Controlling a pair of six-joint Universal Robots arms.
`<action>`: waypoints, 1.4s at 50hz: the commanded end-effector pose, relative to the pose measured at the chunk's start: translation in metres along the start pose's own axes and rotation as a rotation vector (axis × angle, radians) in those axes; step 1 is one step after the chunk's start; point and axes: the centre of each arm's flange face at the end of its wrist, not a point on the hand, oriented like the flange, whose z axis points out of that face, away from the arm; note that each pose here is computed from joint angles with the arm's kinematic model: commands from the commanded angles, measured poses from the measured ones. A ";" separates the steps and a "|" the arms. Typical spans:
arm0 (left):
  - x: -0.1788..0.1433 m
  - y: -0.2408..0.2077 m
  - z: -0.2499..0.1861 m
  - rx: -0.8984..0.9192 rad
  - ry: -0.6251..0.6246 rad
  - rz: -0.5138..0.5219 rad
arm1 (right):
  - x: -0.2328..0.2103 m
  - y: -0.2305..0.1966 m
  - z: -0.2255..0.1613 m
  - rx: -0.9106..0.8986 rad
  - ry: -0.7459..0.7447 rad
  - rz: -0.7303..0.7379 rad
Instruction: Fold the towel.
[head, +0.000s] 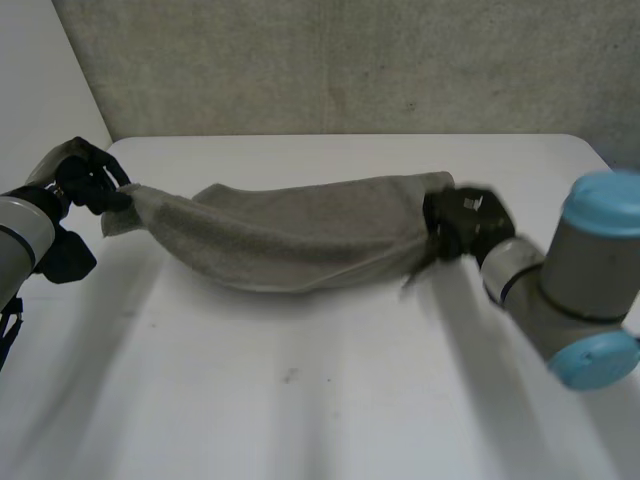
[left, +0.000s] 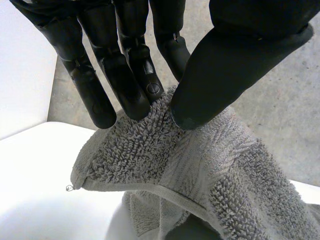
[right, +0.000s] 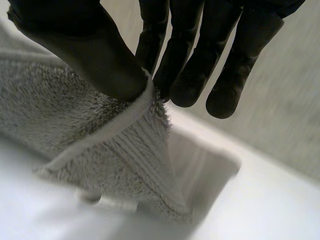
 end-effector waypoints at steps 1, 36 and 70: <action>0.003 -0.002 -0.003 0.006 0.005 0.002 | 0.006 -0.085 -0.022 0.142 -0.022 -0.045; -0.019 0.018 -0.010 -0.099 -0.028 -0.012 | -0.028 0.038 -0.017 -0.209 -0.152 -0.853; -0.031 0.011 -0.007 -0.080 -0.062 -0.022 | 0.029 0.071 -0.066 -0.314 0.126 -0.146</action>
